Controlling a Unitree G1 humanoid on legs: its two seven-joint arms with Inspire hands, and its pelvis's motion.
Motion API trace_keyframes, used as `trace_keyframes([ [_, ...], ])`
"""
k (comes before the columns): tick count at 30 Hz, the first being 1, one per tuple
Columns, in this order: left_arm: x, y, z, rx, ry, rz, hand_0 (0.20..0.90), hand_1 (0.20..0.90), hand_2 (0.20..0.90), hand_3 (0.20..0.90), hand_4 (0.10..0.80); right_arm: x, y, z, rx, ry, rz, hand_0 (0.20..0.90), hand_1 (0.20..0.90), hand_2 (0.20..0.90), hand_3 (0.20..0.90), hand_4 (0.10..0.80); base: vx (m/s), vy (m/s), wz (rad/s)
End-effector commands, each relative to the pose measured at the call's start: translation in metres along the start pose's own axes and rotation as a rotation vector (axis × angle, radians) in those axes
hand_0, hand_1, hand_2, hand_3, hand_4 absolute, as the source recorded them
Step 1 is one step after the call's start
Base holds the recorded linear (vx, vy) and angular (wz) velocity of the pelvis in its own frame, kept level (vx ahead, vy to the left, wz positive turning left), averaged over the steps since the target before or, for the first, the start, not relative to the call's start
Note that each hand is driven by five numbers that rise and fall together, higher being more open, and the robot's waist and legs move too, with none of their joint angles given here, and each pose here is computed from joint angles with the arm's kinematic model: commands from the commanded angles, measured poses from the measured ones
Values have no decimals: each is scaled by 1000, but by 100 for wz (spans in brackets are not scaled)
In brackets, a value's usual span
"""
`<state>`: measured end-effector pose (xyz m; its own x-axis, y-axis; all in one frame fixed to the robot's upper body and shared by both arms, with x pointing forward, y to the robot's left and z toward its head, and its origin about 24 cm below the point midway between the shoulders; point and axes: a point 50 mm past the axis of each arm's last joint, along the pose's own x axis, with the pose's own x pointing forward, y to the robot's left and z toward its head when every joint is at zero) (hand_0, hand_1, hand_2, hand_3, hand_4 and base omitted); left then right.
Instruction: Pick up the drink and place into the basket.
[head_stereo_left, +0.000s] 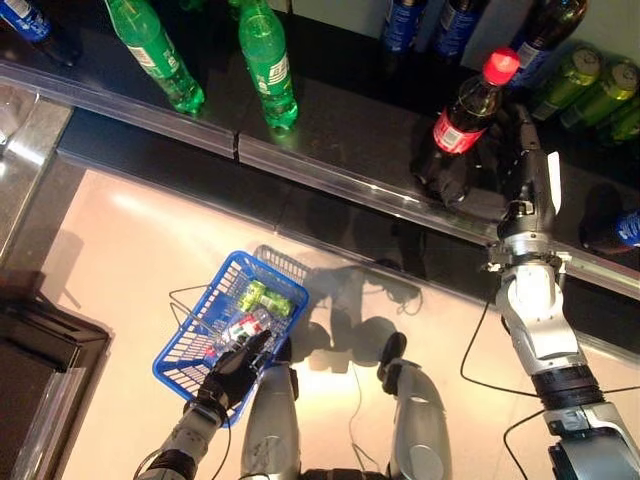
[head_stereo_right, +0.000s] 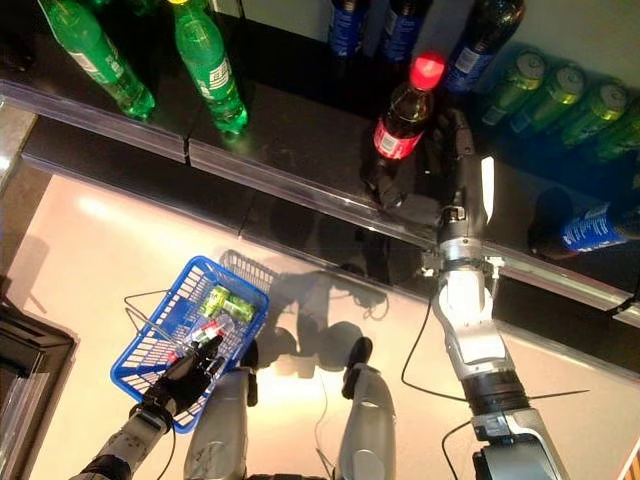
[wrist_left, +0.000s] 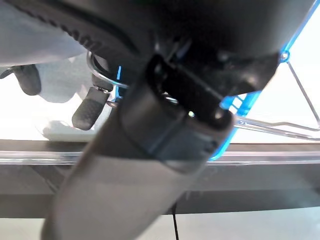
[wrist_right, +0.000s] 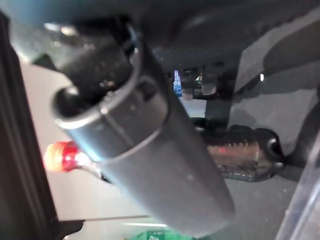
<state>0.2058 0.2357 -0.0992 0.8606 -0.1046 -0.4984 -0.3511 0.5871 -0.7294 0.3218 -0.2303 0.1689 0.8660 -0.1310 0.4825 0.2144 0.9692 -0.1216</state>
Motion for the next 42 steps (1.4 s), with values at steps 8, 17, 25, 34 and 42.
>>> trace_keyframes([
  [8, -4, -14, -18, 41, 99, -167, 300, 300, 300, 200, 100, 50, -46, 62, 25, -202, -140, 900, 900, 900, 900, 800, 35, -6, 3],
  [17, 0, -20, -17, 63, 118, -184, 300, 300, 300, 200, 100, 70, -43, 76, -23, -195, -125, 900, 900, 900, 900, 800, 5, -1, 3],
  [25, -1, -20, -20, 69, 132, -187, 300, 300, 300, 200, 100, 80, -34, 80, -22, -170, -77, 900, 900, 900, 900, 800, 2, 4, 1],
  [34, 0, -23, -22, 79, 150, -205, 300, 300, 300, 200, 100, 90, -25, 86, -31, -157, -21, 900, 900, 900, 900, 800, -4, 8, 3],
  [42, 2, -26, -23, 80, 154, -213, 300, 300, 300, 200, 100, 94, -16, 90, -31, -155, 21, 900, 900, 900, 900, 800, -1, 1, 1],
])
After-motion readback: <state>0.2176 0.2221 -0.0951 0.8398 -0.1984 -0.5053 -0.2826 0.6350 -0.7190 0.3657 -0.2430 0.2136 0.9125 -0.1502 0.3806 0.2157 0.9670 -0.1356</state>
